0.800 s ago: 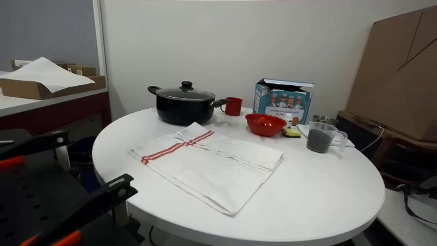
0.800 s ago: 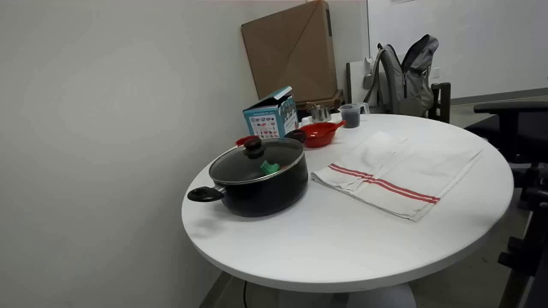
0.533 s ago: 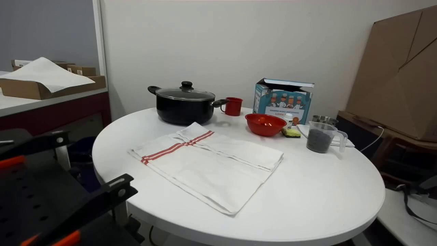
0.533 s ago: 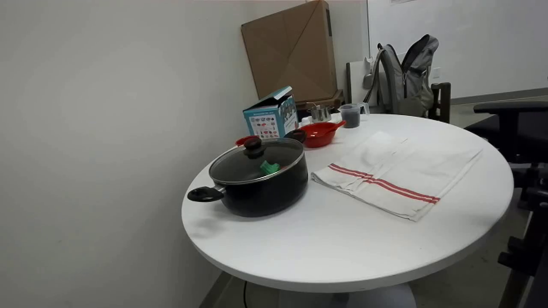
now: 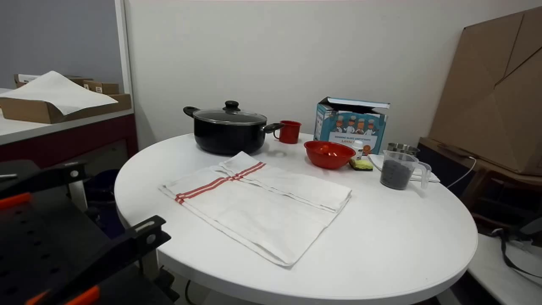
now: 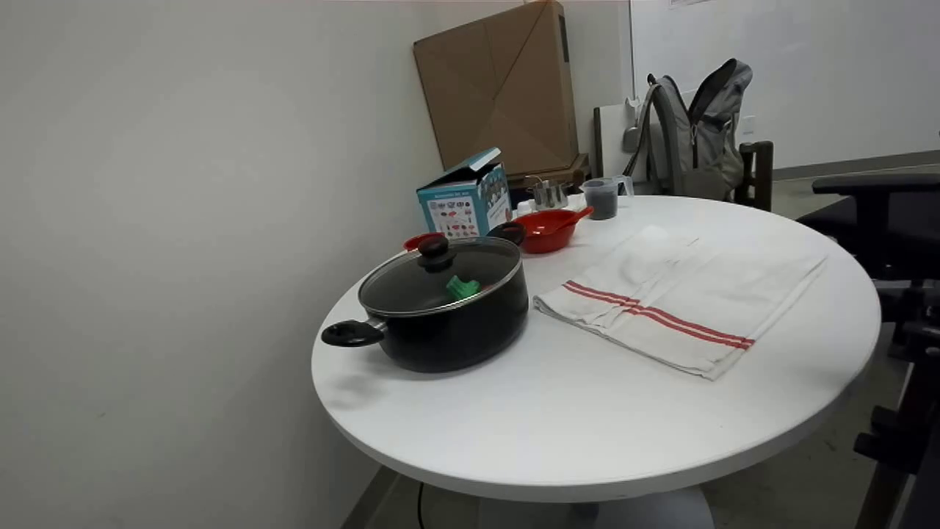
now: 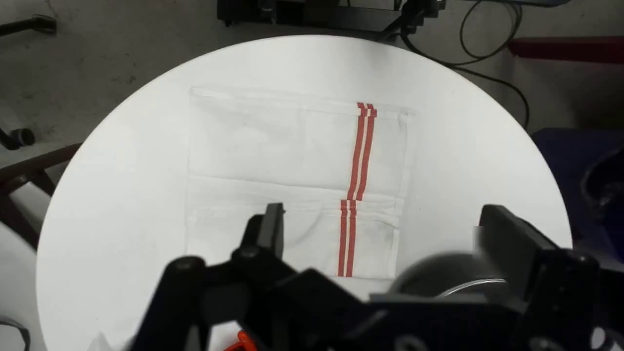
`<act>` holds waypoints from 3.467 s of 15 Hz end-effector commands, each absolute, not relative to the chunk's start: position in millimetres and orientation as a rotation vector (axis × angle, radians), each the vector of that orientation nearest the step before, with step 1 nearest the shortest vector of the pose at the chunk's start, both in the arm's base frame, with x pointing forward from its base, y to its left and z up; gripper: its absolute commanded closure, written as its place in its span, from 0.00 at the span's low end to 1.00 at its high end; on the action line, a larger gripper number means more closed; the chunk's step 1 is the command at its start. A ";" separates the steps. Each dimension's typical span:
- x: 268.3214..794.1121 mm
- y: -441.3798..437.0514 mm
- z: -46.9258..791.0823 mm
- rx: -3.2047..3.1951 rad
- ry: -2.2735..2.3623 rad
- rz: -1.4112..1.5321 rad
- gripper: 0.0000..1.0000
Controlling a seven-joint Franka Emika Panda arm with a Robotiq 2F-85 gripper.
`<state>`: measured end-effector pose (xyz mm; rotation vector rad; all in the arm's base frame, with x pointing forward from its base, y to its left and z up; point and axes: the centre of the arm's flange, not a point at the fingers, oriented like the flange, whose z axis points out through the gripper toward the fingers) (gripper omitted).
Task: Fold the towel on the table
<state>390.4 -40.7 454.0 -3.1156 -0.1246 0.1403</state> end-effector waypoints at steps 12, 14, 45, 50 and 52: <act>402.1 -164.0 233.8 -3.096 0.130 0.274 0.00; 400.0 -168.6 208.1 -3.107 0.162 0.276 0.00; 375.3 -212.4 65.2 -3.003 0.405 0.225 0.91; 373.4 -174.8 74.3 -2.997 0.271 0.270 0.92; 370.3 -153.4 78.5 -2.994 0.184 0.290 0.91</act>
